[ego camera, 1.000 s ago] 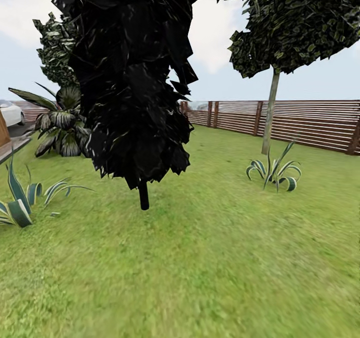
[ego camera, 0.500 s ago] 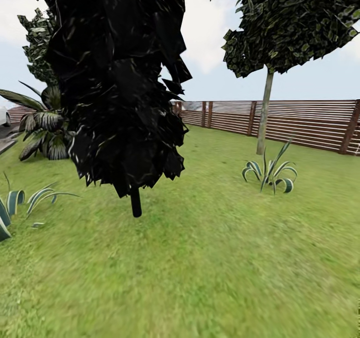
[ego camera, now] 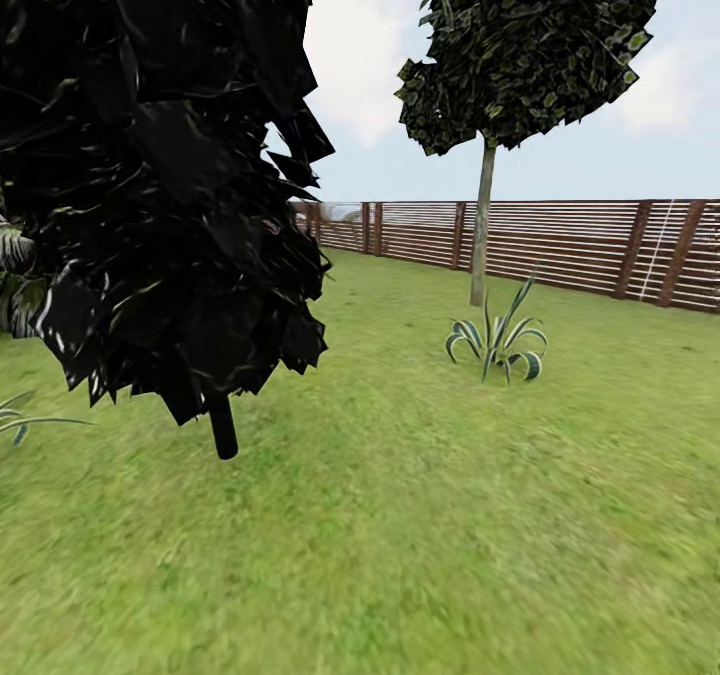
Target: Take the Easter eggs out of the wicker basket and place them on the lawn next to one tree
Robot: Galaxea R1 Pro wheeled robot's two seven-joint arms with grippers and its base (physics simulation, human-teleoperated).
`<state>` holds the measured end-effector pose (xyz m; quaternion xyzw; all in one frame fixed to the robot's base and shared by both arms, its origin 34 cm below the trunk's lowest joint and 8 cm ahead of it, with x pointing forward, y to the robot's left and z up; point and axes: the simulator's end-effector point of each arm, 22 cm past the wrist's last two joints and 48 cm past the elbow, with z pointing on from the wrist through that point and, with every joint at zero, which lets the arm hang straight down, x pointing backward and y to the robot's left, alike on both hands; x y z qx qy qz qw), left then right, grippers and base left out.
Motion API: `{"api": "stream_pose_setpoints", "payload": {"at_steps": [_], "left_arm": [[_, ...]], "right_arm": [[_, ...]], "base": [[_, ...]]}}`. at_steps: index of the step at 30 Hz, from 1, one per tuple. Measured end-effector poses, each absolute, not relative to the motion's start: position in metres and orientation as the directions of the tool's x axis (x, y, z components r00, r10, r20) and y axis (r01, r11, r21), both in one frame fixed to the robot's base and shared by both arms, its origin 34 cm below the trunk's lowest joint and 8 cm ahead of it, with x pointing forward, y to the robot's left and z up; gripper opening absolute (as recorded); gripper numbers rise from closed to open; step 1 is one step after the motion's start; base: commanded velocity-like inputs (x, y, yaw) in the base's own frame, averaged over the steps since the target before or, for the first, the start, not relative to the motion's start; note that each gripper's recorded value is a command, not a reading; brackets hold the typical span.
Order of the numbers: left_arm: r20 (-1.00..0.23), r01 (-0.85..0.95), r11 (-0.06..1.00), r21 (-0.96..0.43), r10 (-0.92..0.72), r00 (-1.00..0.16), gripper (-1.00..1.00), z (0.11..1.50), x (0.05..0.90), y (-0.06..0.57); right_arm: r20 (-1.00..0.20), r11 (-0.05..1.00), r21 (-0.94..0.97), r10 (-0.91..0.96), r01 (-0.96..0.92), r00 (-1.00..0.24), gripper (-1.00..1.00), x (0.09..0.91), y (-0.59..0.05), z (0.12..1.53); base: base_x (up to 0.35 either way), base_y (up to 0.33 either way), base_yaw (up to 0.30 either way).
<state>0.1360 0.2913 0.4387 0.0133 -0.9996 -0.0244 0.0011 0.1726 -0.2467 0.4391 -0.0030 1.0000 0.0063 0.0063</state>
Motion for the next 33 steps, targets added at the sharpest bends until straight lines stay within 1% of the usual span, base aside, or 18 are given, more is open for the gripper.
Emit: {"api": "stream_pose_setpoints", "payload": {"at_steps": [6, 25, 33], "left_arm": [[0.002, -0.026, 0.998, 0.049, -0.027, -1.000, 1.00, 0.4387, 0.1360, 0.2911], [0.002, -0.027, 0.998, 0.048, -0.027, -1.000, 1.00, 0.4387, 0.1359, 0.2906], [0.001, -0.026, 0.999, 0.048, -0.027, -1.000, 1.00, 0.4387, 0.1360, 0.2903]], "right_arm": [[-0.012, 1.000, 0.013, -0.006, -0.006, -1.000, 1.00, 0.1726, -0.2467, 0.4391], [-0.013, 1.000, 0.013, -0.006, -0.006, -1.000, 1.00, 0.1727, -0.2467, 0.4391], [-0.014, 1.000, 0.013, -0.006, -0.006, -1.000, 1.00, 0.1729, -0.2467, 0.4391]], "base": [[0.332, 0.000, -0.206], [0.332, 0.000, -0.008], [0.335, 0.000, -0.241]]}}
